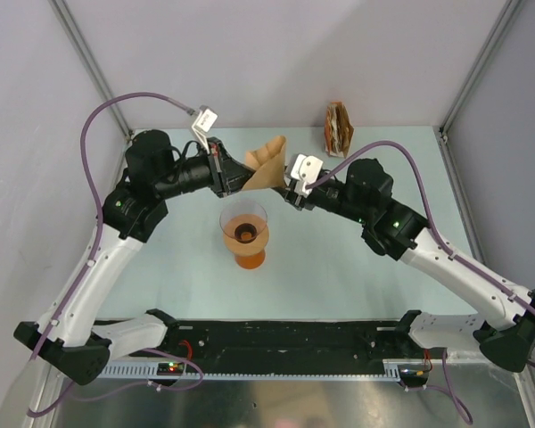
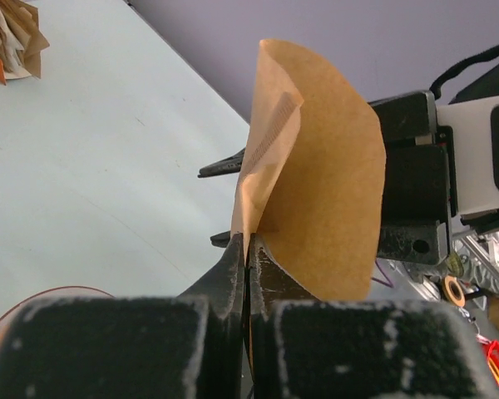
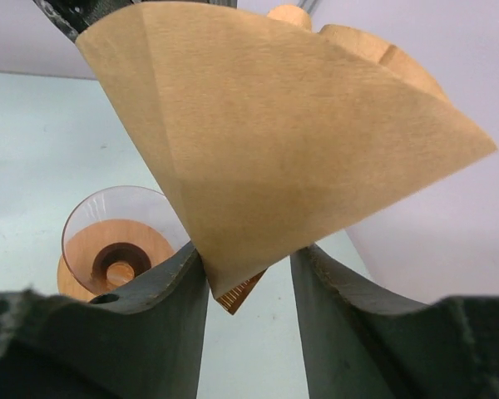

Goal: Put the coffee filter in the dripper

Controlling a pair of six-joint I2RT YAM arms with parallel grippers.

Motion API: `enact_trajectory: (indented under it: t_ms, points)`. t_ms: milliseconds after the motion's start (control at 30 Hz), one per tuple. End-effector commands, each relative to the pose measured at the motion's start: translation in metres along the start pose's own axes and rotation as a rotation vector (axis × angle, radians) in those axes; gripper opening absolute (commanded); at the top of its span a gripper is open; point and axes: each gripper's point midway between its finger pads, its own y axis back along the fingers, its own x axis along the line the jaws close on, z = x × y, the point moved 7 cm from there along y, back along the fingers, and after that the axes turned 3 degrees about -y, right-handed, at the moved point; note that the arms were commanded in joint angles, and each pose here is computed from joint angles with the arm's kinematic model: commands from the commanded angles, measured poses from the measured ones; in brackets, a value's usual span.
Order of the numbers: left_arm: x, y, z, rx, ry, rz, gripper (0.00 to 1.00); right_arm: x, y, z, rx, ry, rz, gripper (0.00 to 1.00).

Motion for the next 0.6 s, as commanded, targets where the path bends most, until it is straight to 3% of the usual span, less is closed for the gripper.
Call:
enact_trajectory:
  t_ms: [0, 167, 267, 400, 567]
  points:
    - [-0.011, 0.008, 0.020, -0.089, -0.007, -0.001, 0.00, -0.006, 0.003, 0.011, -0.044, 0.038, -0.042, 0.45]
    - [-0.007, 0.012, 0.021, -0.121, -0.007, 0.050, 0.00, 0.003, 0.010, 0.006, -0.030, 0.050, 0.021, 0.39]
    - [-0.002, 0.016, 0.022, -0.148, -0.012, 0.096, 0.00, 0.006, 0.016, 0.004, -0.017, 0.049, 0.033, 0.49]
    - [0.009, 0.019, 0.019, -0.174, -0.055, 0.171, 0.00, 0.011, 0.028, 0.004, -0.022, 0.048, 0.078, 0.52]
    - [0.013, 0.027, 0.009, -0.142, -0.212, 0.178, 0.00, 0.008, 0.043, 0.005, -0.021, 0.005, 0.082, 0.62]
